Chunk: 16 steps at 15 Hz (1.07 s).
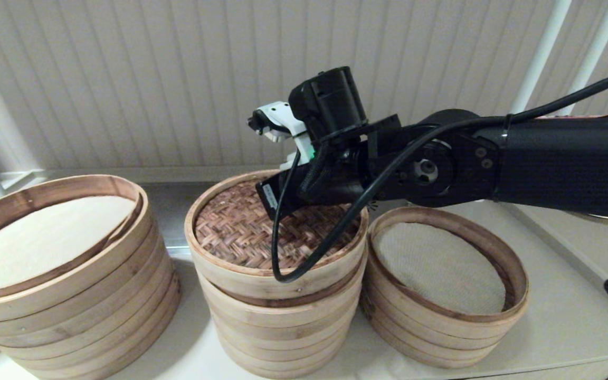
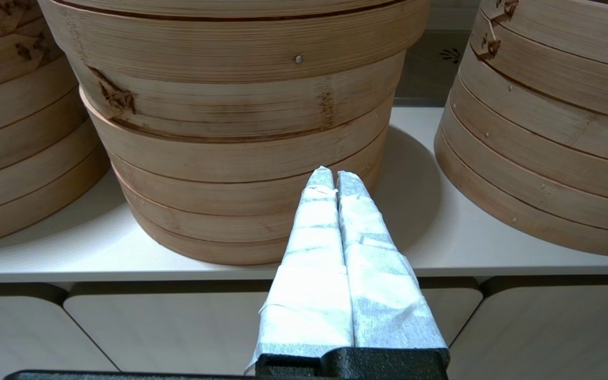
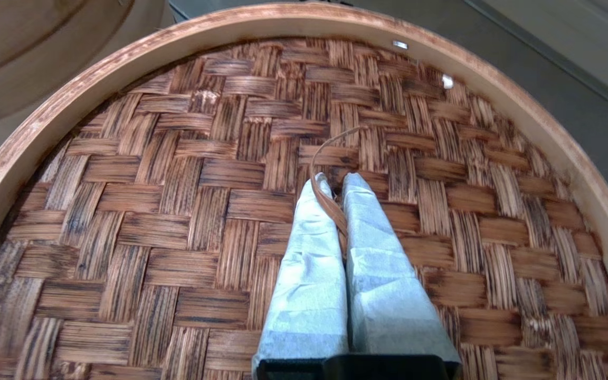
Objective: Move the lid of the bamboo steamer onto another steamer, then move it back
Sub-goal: Put the steamer
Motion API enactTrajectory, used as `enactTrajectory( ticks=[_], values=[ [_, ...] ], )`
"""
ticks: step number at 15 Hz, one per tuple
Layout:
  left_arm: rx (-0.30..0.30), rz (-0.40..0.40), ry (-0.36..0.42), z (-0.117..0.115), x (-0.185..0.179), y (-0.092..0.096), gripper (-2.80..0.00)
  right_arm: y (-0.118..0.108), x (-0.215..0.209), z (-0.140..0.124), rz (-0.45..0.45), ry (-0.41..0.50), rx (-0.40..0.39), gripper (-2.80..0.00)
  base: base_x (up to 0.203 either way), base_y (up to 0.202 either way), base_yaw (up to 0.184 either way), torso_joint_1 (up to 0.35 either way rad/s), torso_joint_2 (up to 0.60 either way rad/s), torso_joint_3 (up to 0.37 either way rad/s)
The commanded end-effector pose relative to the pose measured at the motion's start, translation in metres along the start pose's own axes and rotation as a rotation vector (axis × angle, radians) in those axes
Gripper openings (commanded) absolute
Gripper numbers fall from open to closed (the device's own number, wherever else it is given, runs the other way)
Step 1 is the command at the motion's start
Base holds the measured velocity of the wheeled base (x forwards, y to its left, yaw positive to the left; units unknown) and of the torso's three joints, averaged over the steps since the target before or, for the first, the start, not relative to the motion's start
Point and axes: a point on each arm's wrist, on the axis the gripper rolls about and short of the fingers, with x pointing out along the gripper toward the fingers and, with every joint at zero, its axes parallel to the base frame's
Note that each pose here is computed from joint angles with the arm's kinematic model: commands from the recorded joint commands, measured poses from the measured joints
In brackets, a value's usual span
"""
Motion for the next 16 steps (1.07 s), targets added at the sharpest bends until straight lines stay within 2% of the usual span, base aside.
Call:
enactTrajectory(
  ticks=[1, 5, 16],
  values=[
    [-0.002, 0.001, -0.001, 0.0, 0.0, 0.0, -2.8, 0.0, 0.002, -0.004, 0.001, 0.015, -0.002, -2.8, 0.0, 0.0, 0.0, 0.0, 0.0, 0.0],
    [0.0, -0.001, 0.001, 0.0, 0.0, 0.0, -2.8, 0.001, -0.003, -0.014, 0.001, 0.054, -0.002, -2.8, 0.0, 0.0, 0.0, 0.0, 0.0, 0.0],
    [-0.001, 0.001, 0.001, 0.0, 0.0, 0.0, -2.8, 0.0, -0.03, -0.007, 0.002, 0.029, 0.0, -2.8, 0.0, 0.0, 0.0, 0.0, 0.0, 0.0]
  ],
)
